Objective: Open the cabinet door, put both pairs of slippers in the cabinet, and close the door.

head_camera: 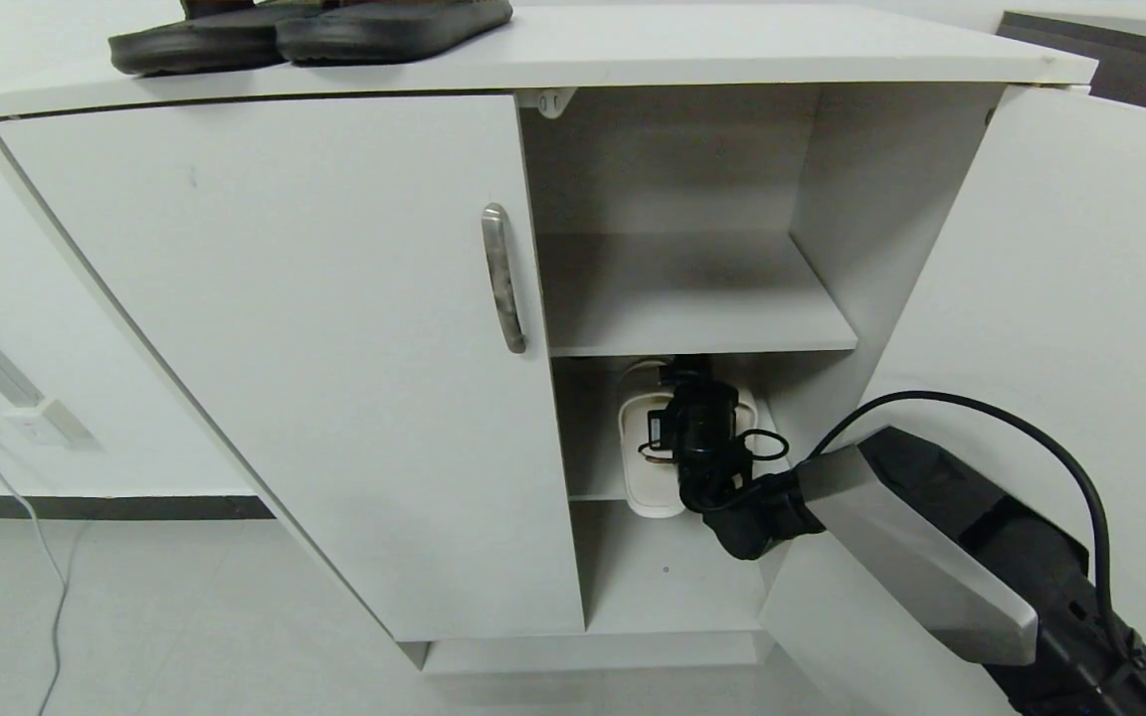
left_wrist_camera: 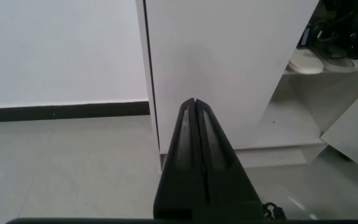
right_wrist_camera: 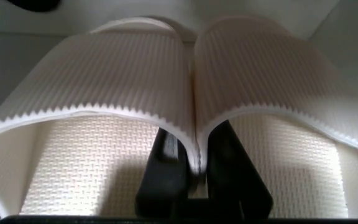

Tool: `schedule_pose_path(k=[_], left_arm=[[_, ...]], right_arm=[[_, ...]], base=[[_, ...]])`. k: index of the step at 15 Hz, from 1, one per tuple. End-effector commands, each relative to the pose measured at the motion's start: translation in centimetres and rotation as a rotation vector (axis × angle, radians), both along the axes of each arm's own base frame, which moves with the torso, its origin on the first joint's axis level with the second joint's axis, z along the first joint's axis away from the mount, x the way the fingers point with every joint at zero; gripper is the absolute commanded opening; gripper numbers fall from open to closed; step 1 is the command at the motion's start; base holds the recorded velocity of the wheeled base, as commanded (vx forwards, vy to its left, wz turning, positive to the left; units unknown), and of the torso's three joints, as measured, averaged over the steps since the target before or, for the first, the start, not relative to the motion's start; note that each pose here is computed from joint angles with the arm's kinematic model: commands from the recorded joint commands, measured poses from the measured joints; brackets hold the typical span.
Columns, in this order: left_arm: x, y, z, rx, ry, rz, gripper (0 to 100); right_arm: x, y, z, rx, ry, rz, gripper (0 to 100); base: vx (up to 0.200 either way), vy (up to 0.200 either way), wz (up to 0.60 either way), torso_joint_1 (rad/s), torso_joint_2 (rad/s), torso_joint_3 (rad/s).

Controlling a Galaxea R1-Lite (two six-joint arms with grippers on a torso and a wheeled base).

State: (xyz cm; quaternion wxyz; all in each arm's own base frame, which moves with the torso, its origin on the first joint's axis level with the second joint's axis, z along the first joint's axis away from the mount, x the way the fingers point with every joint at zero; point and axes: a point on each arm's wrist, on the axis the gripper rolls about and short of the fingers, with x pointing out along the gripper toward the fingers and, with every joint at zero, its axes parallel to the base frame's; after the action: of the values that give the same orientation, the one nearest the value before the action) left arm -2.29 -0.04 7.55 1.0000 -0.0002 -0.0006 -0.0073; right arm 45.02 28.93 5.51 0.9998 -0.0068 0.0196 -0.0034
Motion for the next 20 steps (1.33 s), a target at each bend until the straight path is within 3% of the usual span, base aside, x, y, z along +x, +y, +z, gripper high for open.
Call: schedule_pose_path(k=[1, 5, 6, 12, 20], left_arm=[[0.0, 0.0, 0.0, 0.0, 0.001, 0.001, 0], [0.0, 0.0, 0.0, 0.0, 0.001, 0.001, 0], [0.0, 0.0, 0.0, 0.0, 0.001, 0.001, 0], [0.0, 0.0, 0.0, 0.0, 0.001, 0.001, 0], [0.0, 0.0, 0.0, 0.0, 0.001, 0.001, 0]], right_arm=[[0.1, 0.0, -0.3, -0.003, 0.003, -0.001, 0], [0.3, -0.1, -1.1, -0.008, 0.013, -0.004, 0], [0.3, -0.1, -1.3, -0.011, 0.017, -0.004, 100], [-1.2, -0.6, -0.5, -0.024, 0.036, 0.003, 100], [-7.9, -1.0, 1.9, -0.014, 0.02, 0.071, 100]], base=[[0.0, 0.0, 0.0, 0.0, 0.0, 0.0], [0.0, 0.0, 0.0, 0.0, 0.0, 0.0], [0.0, 0.0, 0.0, 0.0, 0.0, 0.0], [0.0, 0.0, 0.0, 0.0, 0.0, 0.0], [0.0, 0.0, 0.0, 0.0, 0.0, 0.0]])
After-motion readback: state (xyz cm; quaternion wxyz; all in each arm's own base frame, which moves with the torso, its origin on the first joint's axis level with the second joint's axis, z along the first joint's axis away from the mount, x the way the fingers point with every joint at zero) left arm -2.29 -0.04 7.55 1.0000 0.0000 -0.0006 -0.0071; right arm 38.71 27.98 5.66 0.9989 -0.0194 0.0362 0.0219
